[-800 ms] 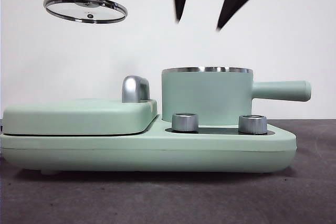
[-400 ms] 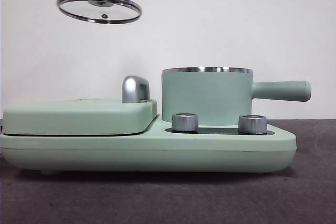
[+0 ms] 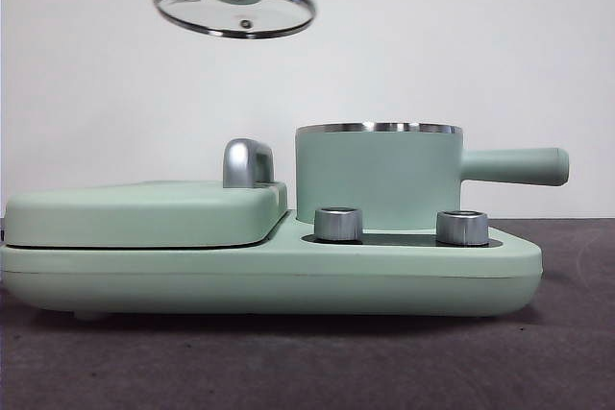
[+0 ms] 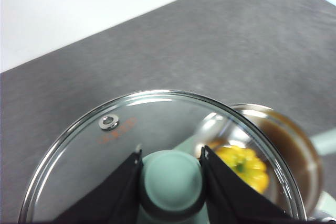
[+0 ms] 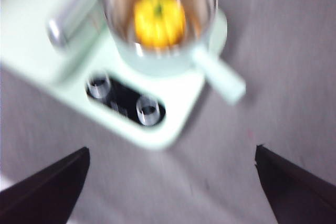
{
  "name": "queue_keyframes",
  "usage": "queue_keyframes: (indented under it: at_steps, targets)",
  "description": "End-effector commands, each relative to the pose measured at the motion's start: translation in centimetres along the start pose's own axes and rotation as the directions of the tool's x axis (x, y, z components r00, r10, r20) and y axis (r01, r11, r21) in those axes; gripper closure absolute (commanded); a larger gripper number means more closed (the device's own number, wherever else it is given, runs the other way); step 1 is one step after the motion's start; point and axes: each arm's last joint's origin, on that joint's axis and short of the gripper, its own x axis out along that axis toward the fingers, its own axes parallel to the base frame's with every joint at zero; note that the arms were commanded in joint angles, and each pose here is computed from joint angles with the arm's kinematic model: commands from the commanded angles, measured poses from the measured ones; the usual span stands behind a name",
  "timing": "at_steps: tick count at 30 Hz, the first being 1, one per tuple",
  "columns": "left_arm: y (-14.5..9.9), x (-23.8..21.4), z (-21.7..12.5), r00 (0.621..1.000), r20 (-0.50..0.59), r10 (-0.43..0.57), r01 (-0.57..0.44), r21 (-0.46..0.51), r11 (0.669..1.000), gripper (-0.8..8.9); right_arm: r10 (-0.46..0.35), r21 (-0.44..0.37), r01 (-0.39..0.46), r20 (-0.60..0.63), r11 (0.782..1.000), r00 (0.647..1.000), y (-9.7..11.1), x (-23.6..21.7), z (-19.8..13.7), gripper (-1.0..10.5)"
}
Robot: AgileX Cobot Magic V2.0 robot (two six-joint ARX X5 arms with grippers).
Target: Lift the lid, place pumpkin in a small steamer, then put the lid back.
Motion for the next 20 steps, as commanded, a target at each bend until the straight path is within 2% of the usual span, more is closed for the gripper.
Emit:
queue_keyframes:
  at_steps: [1, 6, 10, 15, 20]
  targets:
    - [-1.3, 0.1, 1.1, 0.998, 0.045, -0.039, 0.037, 0.052, 0.998, 7.60, 0.032, 0.035, -0.037, 0.117, 0.999, 0.993, -0.3, -0.9, -1.8, 4.6]
    - [-3.2, 0.3, 1.0, 0.995, 0.025, -0.100, 0.096, 0.115, 0.989, 7.60, 0.046, 0.075, -0.062, 0.206, 0.995, 0.977, -0.9, -2.2, -5.3, 4.6]
    - [-4.4, 0.9, 0.5, 0.980, 0.019, -0.197, 0.193, 0.129, 0.973, 7.99, 0.054, 0.113, -0.087, 0.267, 0.990, 0.962, -1.3, -3.3, -7.1, 4.6]
    - [-5.0, 2.3, -0.7, 0.976, 0.025, -0.216, 0.210, 0.142, 0.967, 7.98, 0.060, 0.155, -0.113, 0.311, 0.981, 0.949, -1.6, -4.4, -8.2, 4.6]
    - [-5.6, 3.7, -1.9, 0.970, 0.063, -0.233, 0.221, 0.156, 0.963, 7.98, 0.059, 0.161, -0.113, 0.308, 0.981, 0.950, -1.6, -4.5, -8.4, 4.6]
